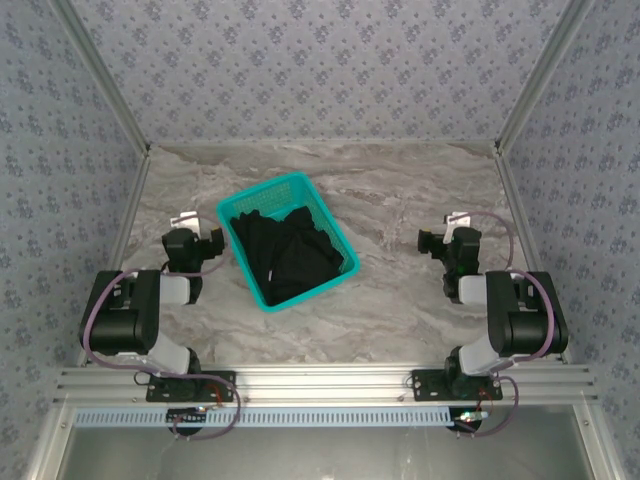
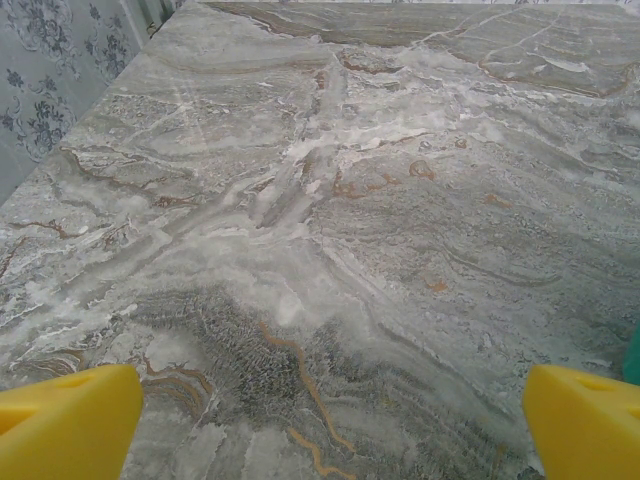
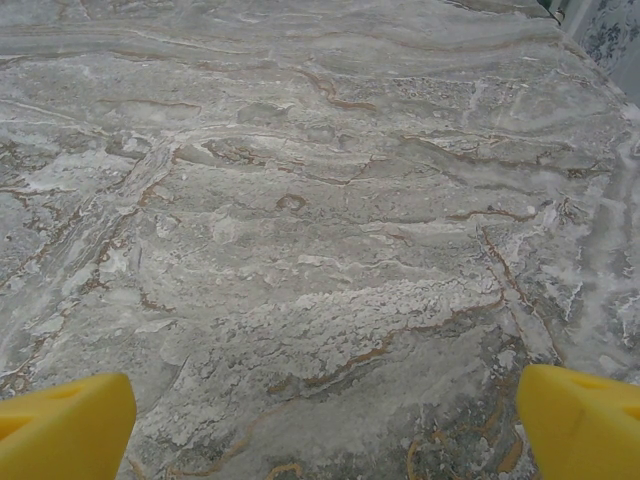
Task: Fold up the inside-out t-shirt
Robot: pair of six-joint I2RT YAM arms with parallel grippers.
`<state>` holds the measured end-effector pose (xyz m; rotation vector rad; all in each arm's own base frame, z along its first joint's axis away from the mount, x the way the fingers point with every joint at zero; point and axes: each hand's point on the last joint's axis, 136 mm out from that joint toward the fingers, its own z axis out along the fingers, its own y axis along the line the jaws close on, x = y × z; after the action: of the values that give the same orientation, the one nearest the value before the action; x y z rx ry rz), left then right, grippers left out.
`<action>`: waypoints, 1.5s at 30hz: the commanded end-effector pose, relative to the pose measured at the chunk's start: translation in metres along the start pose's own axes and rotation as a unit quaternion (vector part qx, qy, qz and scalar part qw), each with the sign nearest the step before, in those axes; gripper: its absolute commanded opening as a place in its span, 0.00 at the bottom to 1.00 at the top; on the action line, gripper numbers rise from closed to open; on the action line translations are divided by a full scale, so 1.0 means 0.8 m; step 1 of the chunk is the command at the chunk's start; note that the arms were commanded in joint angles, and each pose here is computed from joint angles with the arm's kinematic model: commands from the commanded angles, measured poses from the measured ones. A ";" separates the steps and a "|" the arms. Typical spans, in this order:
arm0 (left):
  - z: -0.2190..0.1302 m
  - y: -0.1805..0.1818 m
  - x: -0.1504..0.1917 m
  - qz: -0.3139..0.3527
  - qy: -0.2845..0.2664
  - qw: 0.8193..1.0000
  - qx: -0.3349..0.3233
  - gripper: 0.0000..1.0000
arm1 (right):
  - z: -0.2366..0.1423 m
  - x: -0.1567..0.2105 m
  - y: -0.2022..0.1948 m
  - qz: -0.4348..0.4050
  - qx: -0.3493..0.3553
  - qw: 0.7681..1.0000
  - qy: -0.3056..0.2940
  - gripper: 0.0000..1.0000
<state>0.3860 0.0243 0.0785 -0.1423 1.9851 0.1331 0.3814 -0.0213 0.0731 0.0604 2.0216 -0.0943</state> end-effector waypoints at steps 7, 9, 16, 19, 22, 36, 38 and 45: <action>0.004 0.001 -0.018 -0.004 -0.020 1.000 0.002 0.98 | 0.005 -0.015 -0.001 0.000 -0.001 1.000 -0.015 1.00; 0.004 0.000 -0.018 -0.003 -0.021 1.000 0.003 0.98 | 0.005 -0.015 -0.001 0.000 -0.002 1.000 -0.016 1.00; -0.046 0.073 -0.063 -0.095 -0.005 0.983 -0.154 0.98 | -0.037 -0.060 -0.041 0.051 0.096 0.994 -0.008 1.00; -0.076 0.082 -0.069 -0.208 0.042 0.963 -0.166 0.98 | -0.075 -0.073 -0.058 0.175 0.117 0.977 -0.019 1.00; -0.089 -0.014 -0.070 -0.254 0.104 0.961 0.017 0.92 | -0.090 -0.096 0.003 0.156 0.031 0.987 -0.002 0.99; -0.150 -0.259 0.053 0.145 0.413 0.878 0.193 0.98 | -0.108 -0.084 0.155 0.007 -0.134 0.981 0.137 1.00; -0.132 -0.256 0.073 0.162 0.432 0.871 0.169 0.98 | -0.111 -0.080 0.151 0.014 -0.130 0.982 0.134 1.00; -0.093 -0.300 0.087 0.125 0.436 0.867 0.207 0.60 | -0.118 -0.077 0.132 0.031 -0.109 0.986 0.121 1.00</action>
<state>0.3263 -0.2232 0.0403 0.4017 2.8780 -0.2266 0.3367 0.1038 0.1656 -0.0498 2.2512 0.2188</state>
